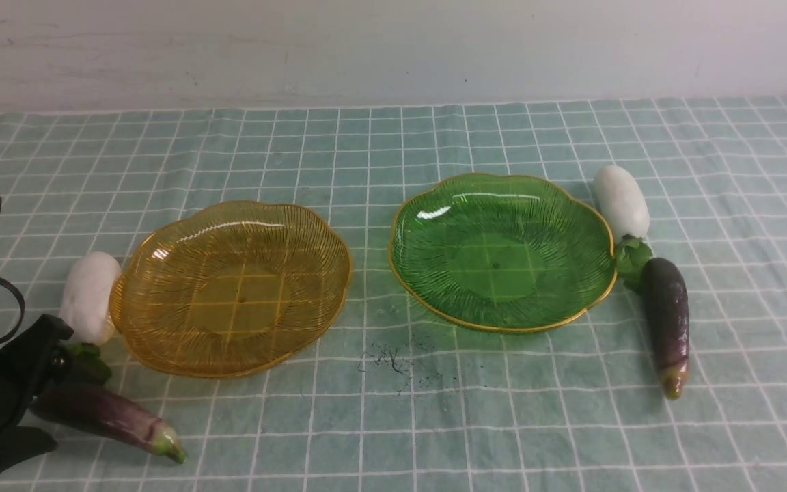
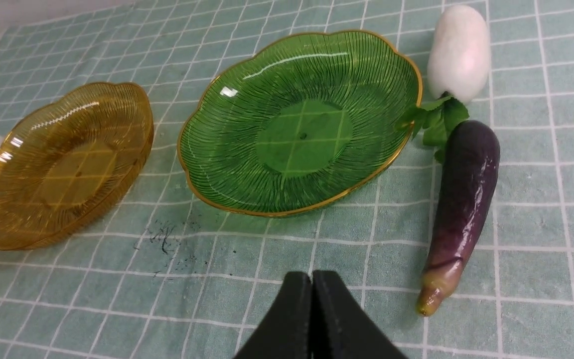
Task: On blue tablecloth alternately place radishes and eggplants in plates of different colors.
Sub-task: 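Pick up the eggplant and place it in the yellow plate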
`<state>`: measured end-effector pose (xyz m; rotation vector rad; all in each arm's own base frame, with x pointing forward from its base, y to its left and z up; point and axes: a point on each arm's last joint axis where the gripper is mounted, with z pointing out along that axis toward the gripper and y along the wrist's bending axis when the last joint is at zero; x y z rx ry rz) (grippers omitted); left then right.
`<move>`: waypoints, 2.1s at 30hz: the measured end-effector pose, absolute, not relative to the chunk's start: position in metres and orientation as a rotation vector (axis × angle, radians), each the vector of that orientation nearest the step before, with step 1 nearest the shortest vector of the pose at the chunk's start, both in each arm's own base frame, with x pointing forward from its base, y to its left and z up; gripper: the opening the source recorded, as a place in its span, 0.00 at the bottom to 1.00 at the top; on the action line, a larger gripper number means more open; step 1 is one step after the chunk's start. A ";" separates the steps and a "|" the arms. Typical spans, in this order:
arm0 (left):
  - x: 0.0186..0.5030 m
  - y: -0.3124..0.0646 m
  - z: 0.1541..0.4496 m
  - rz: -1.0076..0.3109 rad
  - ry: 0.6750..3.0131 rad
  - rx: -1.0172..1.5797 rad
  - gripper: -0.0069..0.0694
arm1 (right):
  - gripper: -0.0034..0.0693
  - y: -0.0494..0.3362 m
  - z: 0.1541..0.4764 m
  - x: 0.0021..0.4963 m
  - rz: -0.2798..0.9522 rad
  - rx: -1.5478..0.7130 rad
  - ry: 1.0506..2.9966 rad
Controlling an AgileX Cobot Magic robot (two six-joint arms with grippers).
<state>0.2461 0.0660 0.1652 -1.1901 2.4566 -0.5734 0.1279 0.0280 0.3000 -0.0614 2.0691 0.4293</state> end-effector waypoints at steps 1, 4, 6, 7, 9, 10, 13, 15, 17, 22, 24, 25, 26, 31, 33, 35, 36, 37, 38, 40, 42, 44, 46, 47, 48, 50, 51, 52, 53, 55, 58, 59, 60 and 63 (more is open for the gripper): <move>0.248 0.067 0.161 -0.569 2.456 -1.207 0.85 | 0.03 0.028 0.300 0.128 0.428 -0.061 2.068; 0.253 0.070 0.153 -0.571 2.460 -1.241 0.85 | 0.03 0.028 0.301 0.128 0.426 -0.060 2.064; 0.255 0.070 0.151 -0.577 2.460 -1.251 0.85 | 0.03 0.028 0.301 0.128 0.424 -0.058 2.061; 0.255 0.070 0.151 -0.576 2.458 -1.253 0.82 | 0.03 0.028 0.301 0.128 0.425 -0.057 2.061; 0.256 0.071 0.150 -0.569 2.456 -1.254 0.74 | 0.03 0.028 0.301 0.128 0.424 -0.057 2.060; 0.256 0.071 0.150 -0.560 2.461 -1.247 0.65 | 0.03 0.027 0.301 0.129 0.423 -0.056 2.058; 0.254 0.072 0.150 -0.538 2.503 -1.195 0.54 | 0.03 0.027 0.301 0.129 0.427 -0.052 2.055; 0.250 0.070 0.153 -0.507 2.575 -1.101 0.54 | 0.03 0.027 0.301 0.129 0.427 -0.051 2.054; 0.244 0.069 0.158 -0.485 2.627 -1.022 0.54 | 0.03 0.027 0.301 0.129 0.428 -0.050 2.054; 0.233 0.063 0.186 -0.462 2.629 -0.873 0.54 | 0.03 0.028 0.302 0.129 0.432 -0.046 2.053; 0.232 0.058 0.211 -0.447 2.584 -0.724 0.54 | 0.03 0.028 0.306 0.131 0.456 -0.022 2.063; 0.235 0.053 0.228 -0.431 2.549 -0.608 0.54 | 0.03 0.028 0.310 0.134 0.468 -0.011 2.076; 0.240 0.049 0.242 -0.420 2.516 -0.504 0.54 | 0.03 0.028 0.314 0.137 0.475 -0.003 2.098; 0.269 0.023 0.291 -0.407 2.390 -0.157 0.54 | 0.03 0.024 0.328 0.164 0.421 0.004 2.221; 0.283 0.012 0.305 -0.407 2.343 -0.067 0.54 | 0.03 0.020 0.329 0.178 0.378 0.026 2.284; 0.297 0.002 0.311 -0.408 2.319 0.005 0.54 | 0.03 0.016 0.332 0.191 0.333 0.055 2.323; 0.298 0.001 0.310 -0.411 2.325 0.012 0.54 | 0.03 0.015 0.330 0.195 0.316 0.056 2.340; 0.314 -0.008 0.310 -0.402 2.309 0.068 0.54 | 0.03 0.011 0.329 0.210 0.278 0.108 2.376; 0.324 -0.012 0.308 -0.395 2.302 0.097 0.54 | 0.03 0.008 0.327 0.218 0.254 0.140 2.398; 0.340 -0.018 0.302 -0.373 2.290 0.132 0.54 | 0.03 0.005 0.321 0.234 0.230 0.191 2.444; 0.360 -0.023 0.288 -0.358 2.299 0.155 0.54 | 0.04 0.003 0.306 0.256 0.225 0.226 2.518; 0.375 -0.024 0.270 -0.354 2.328 0.152 0.54 | 0.07 0.004 0.290 0.274 0.241 0.245 2.583; 0.382 -0.024 0.257 -0.359 2.357 0.145 0.54 | 0.09 0.005 0.280 0.283 0.254 0.244 2.616; 0.388 -0.024 0.245 -0.361 2.382 0.141 0.54 | 0.13 0.006 0.266 0.294 0.277 0.235 2.662; 0.393 -0.024 0.236 -0.363 2.402 0.137 0.54 | 0.18 0.007 0.255 0.301 0.297 0.226 2.691; 0.398 -0.024 0.224 -0.365 2.429 0.131 0.56 | 0.25 0.010 0.239 0.311 0.336 0.212 2.729; 0.400 -0.024 0.217 -0.368 2.445 0.129 0.58 | 0.31 0.011 0.231 0.315 0.351 0.200 2.743; 0.401 -0.024 0.213 -0.370 2.455 0.128 0.61 | 0.36 0.011 0.221 0.320 0.368 0.197 2.758; 0.401 -0.024 0.212 -0.370 2.457 0.128 0.61 | 0.39 0.012 0.219 0.321 0.370 0.196 2.761; 0.403 -0.024 0.205 -0.373 2.475 0.125 0.70 | 0.57 0.012 0.199 0.330 0.378 0.199 2.786; 0.403 -0.024 0.205 -0.376 2.474 0.124 0.78 | 0.79 0.011 0.177 0.338 0.372 0.210 2.823; 0.403 -0.025 0.206 -0.381 2.475 0.127 0.80 | 0.83 0.011 0.174 0.339 0.368 0.209 2.822; 0.404 -0.025 0.206 -0.381 2.474 0.127 0.80 | 0.84 0.011 0.173 0.339 0.368 0.210 2.825; 0.405 -0.026 0.212 -0.417 2.486 0.140 0.81 | 0.89 0.011 0.160 0.344 0.367 0.194 2.840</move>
